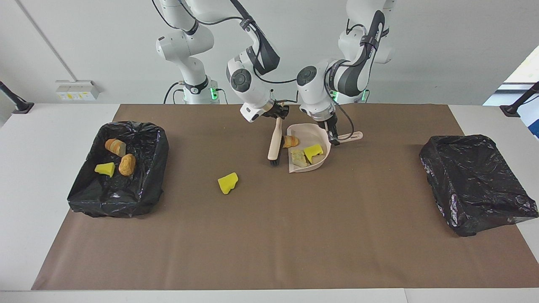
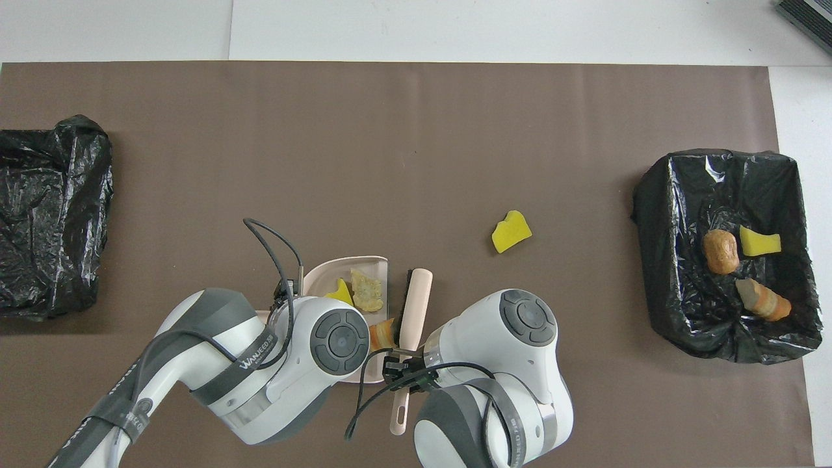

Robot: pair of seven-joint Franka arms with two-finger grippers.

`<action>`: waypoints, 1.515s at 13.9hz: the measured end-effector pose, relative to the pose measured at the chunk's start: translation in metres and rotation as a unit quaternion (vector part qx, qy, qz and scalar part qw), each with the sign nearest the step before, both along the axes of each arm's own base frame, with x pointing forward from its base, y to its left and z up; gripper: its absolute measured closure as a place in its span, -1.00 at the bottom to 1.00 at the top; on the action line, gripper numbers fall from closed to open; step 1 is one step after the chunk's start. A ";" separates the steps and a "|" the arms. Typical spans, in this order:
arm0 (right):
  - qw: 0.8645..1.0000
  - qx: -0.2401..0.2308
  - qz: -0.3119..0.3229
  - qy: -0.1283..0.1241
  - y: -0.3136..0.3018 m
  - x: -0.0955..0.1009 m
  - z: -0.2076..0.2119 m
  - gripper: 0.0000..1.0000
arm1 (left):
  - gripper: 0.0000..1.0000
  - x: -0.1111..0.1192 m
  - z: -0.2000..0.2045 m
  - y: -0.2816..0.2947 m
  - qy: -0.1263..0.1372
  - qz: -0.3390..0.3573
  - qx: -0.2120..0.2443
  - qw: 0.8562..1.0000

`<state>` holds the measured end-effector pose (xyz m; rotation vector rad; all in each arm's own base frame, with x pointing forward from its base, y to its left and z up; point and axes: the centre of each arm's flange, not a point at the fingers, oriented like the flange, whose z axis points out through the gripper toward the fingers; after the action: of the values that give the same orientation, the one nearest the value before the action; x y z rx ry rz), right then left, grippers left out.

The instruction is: Sweep and dump trash in bin

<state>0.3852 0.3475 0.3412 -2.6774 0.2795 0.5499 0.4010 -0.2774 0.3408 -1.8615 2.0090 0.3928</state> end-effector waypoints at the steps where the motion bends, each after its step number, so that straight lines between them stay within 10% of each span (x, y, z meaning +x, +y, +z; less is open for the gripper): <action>1: 1.000 0.001 0.000 -0.001 0.001 0.001 -0.001 0.47 | 0.36 0.000 0.000 0.001 0.000 0.001 0.000 1.000; 13: 0.994 0.111 -0.017 -0.007 -0.006 0.018 0.021 0.47 | 0.36 0.013 0.001 0.001 -0.038 0.034 -0.038 0.998; 18: 0.997 -0.004 0.083 -0.002 -0.102 0.039 0.075 0.47 | 0.36 0.037 0.008 0.012 -0.023 0.052 -0.051 0.997; 21: 0.985 -0.122 0.118 -0.043 -0.165 0.073 0.083 0.47 | 0.36 0.072 0.029 0.003 -0.005 0.086 -0.052 0.995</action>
<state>0.4585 0.1821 0.4244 -2.9870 0.0048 0.4947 0.4725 -0.2746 0.3701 -2.1040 1.9032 0.3297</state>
